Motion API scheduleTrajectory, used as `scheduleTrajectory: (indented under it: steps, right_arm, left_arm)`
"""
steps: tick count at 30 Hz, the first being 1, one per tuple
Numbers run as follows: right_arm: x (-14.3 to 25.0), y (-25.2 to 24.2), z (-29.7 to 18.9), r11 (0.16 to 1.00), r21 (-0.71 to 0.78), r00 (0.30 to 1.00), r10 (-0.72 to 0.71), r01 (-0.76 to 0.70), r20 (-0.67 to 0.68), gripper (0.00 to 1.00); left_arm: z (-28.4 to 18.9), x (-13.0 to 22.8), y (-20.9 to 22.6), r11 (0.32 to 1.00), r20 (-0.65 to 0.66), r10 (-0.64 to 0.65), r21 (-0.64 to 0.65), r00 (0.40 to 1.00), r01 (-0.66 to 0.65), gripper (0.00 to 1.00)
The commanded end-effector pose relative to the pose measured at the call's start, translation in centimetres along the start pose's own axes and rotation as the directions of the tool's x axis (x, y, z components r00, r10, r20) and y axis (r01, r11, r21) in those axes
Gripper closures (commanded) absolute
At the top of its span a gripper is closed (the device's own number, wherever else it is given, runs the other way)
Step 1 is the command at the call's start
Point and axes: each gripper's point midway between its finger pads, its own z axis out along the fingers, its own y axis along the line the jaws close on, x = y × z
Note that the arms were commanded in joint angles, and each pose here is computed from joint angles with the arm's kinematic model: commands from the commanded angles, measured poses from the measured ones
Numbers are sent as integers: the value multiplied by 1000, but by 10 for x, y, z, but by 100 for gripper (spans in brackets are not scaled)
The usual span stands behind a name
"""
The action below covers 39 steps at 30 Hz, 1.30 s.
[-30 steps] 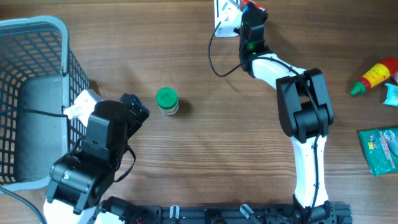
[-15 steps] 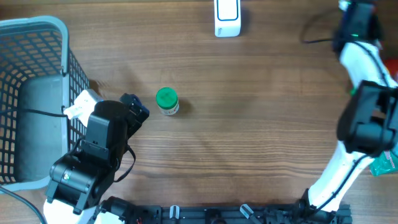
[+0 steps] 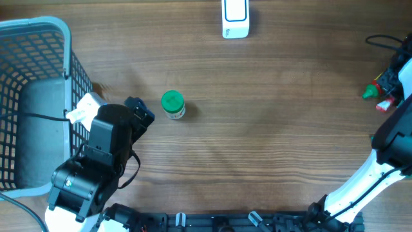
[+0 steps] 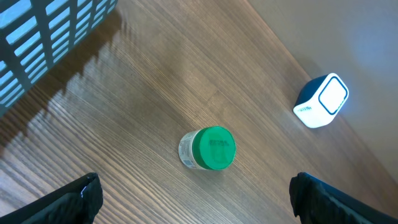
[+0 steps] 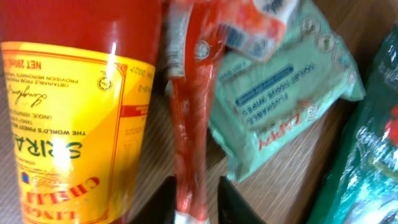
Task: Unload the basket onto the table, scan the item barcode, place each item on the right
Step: 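Carry the stick pack to the right table edge and release it, then move the right gripper to the green-capped jar and grasp its lid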
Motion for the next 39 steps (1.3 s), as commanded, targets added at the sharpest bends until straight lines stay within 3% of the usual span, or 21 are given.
scheduleTrajectory:
  steps: [1,2,5,6,9,11,14,18,23,30,33,36,39]
  right_arm:
    - [-16,-1,-46,992,-66,991,113,-109,67,12]
    - [-24,-2,-68,988,-103,986,128,-117,105,2]
    - [-31,42,-155,886,-459,981,140,-64,133,0]
    - [-21,69,-192,784,-620,988,107,-14,113,0]
    - [18,125,-262,526,-849,999,-23,54,49,0]
    - [54,156,-285,446,-894,992,-122,34,-23,0]
    - [108,188,-305,442,-897,963,-240,-3,-122,0]
    - [178,226,-337,396,-913,905,-416,97,-84,0]
    - [224,262,-335,566,-811,932,-354,148,-78,0]
    - [298,322,-360,425,-867,877,-479,261,29,0]
    - [323,340,-375,359,-880,864,-493,311,104,0]
    - [333,351,-388,326,-863,860,-466,385,208,1]
    - [350,359,-384,338,-827,842,-468,450,268,1]
  left_arm:
    - [-4,-7,-2,1000,24,4,5,1000,-4,0]
    - [-4,-7,-2,1000,24,4,5,1000,-4,0]
    - [-4,-7,-2,1000,24,4,5,1000,-4,0]
    - [-4,-7,-2,1000,24,4,5,1000,-4,0]
    - [-4,-7,-2,1000,24,4,5,1000,-4,0]
    - [-4,-7,-2,1000,24,4,5,1000,-4,0]
    - [-4,-7,-2,1000,24,4,5,1000,-4,0]
    - [-4,-7,-2,1000,24,4,5,1000,-4,0]
    - [-4,-8,-4,1000,29,-5,15,1000,5,0]
    - [-5,-9,-7,1000,30,-2,29,1000,1,0]
    - [-18,-22,-18,952,80,300,42,951,-304,0]
    - [-41,-46,-13,924,138,381,-27,914,-381,0]
    - [-72,-76,-2,923,216,384,-130,898,-363,0]
